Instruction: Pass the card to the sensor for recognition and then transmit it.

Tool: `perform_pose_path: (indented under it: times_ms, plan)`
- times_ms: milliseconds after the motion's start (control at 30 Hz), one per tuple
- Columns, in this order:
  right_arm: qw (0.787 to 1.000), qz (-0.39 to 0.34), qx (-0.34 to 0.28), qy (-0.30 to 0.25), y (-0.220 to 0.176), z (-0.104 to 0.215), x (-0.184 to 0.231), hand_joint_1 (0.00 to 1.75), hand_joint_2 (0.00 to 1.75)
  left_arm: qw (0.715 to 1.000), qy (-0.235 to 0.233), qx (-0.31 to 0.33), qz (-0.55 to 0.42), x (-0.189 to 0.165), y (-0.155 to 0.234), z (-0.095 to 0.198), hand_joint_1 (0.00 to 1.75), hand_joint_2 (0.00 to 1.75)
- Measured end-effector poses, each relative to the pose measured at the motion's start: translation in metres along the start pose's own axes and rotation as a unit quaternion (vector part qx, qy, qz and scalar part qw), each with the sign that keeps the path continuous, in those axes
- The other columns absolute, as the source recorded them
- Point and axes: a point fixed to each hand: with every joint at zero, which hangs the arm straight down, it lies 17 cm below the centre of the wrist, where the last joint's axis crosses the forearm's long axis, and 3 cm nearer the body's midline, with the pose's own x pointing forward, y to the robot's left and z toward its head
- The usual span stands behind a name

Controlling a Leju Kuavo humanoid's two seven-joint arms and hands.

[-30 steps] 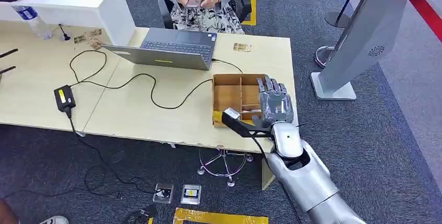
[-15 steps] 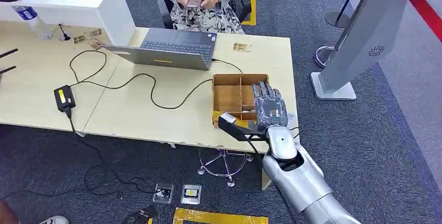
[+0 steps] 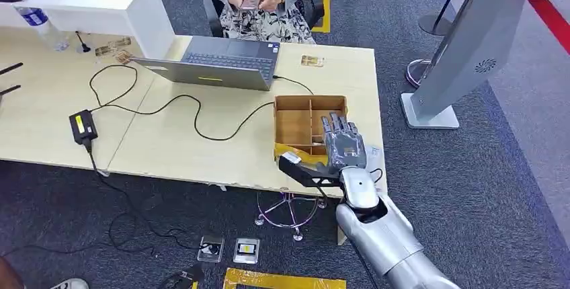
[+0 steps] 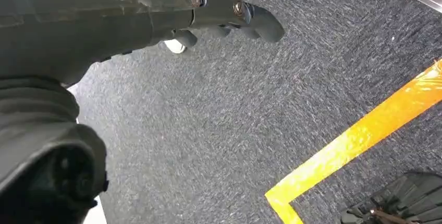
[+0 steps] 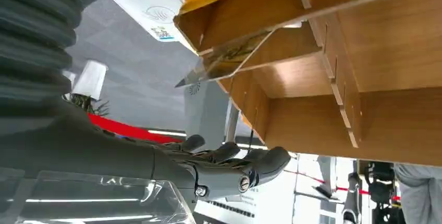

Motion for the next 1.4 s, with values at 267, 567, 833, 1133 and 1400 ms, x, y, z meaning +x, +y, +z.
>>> perform_pose_path:
  times_ms: [267,567,833,1133,1400]
  plan:
    - [1.0,-0.006,0.01,0.0,0.01,0.001,-0.002,1.68,1.75,1.0,-0.001,-0.001,-0.003,0.001,0.001,0.0,0.0,0.0]
    - [1.0,-0.007,-0.004,0.009,0.01,0.001,-0.009,0.0,1.75,1.0,-0.001,-0.001,-0.004,0.002,0.001,0.0,0.0,0.0]
    - [1.0,-0.008,0.0,0.015,0.015,0.001,-0.008,0.0,1.75,1.0,0.0,0.0,-0.006,0.002,0.001,0.0,0.0,0.0]
    - [1.0,-0.006,0.007,0.019,0.021,0.001,-0.009,1.75,1.75,1.0,-0.002,0.0,-0.023,0.005,0.001,0.0,0.0,0.0]
    - [1.0,-0.012,0.001,0.016,0.017,0.0,-0.005,1.75,1.75,1.0,-0.003,0.001,-0.028,0.006,0.002,0.001,0.0,0.0]
